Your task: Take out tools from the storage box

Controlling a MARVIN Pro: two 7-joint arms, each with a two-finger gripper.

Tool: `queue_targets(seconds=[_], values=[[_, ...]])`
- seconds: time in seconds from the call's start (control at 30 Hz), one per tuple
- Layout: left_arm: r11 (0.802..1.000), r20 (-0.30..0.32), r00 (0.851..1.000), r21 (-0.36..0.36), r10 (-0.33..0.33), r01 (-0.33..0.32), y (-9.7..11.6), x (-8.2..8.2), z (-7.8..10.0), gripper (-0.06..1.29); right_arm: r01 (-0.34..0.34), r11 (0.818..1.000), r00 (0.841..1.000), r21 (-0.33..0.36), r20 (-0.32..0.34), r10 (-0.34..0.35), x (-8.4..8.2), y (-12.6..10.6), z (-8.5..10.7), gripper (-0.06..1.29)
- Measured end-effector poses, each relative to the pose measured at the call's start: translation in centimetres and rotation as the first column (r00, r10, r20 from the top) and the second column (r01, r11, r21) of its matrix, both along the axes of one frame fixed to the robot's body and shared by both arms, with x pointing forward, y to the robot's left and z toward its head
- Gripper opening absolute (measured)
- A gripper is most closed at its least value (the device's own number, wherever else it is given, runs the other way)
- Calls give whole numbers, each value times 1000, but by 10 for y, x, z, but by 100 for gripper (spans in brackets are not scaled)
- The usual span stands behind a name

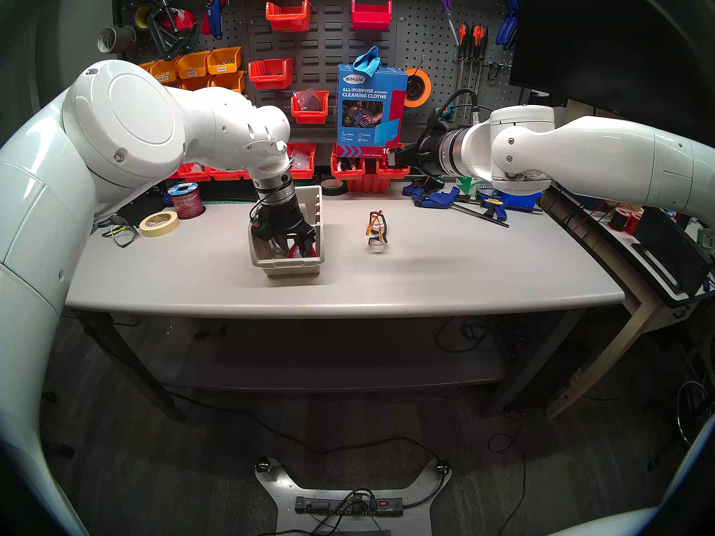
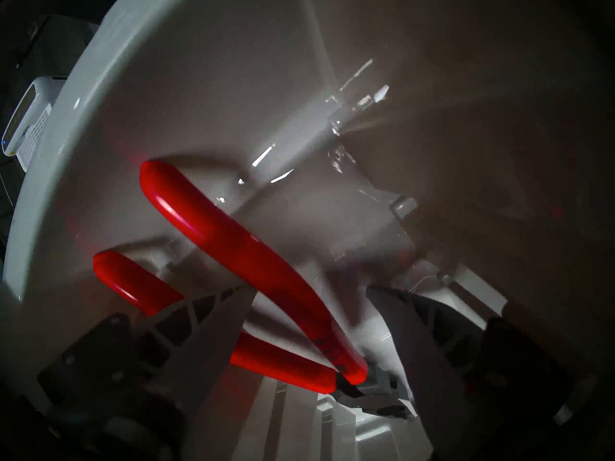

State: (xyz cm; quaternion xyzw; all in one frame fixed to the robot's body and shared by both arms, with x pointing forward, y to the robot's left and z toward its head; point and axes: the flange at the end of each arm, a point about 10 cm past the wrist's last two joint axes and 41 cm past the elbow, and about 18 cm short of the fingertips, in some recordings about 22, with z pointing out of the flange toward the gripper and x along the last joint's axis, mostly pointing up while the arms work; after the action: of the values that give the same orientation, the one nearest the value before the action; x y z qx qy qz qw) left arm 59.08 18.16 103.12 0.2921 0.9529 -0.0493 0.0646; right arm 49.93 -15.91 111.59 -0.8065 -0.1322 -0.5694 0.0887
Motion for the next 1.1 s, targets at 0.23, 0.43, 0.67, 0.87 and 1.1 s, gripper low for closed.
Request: queue_targets(seconds=[0.23,0.43,0.67,0.87,1.1], values=[[999,-9,1000,-28,19,-19,5,-2,1,50,0,1000,1000,0,0,0,0,0,0,121],[998,-12,999,-47,32,-32,8,-2,1,14,0,1000,1000,0,0,0,0,0,0,121],[997,-8,999,-56,45,-45,5,1,2,12,0,1000,1000,0,1,0,0,0,0,121],[997,5,999,-75,33,-33,-9,4,3,10,0,1000,1000,1,1,0,0,0,0,121],[991,18,1000,-136,14,-11,-34,7,6,7,0,1000,1000,1,1,0,0,0,0,121]])
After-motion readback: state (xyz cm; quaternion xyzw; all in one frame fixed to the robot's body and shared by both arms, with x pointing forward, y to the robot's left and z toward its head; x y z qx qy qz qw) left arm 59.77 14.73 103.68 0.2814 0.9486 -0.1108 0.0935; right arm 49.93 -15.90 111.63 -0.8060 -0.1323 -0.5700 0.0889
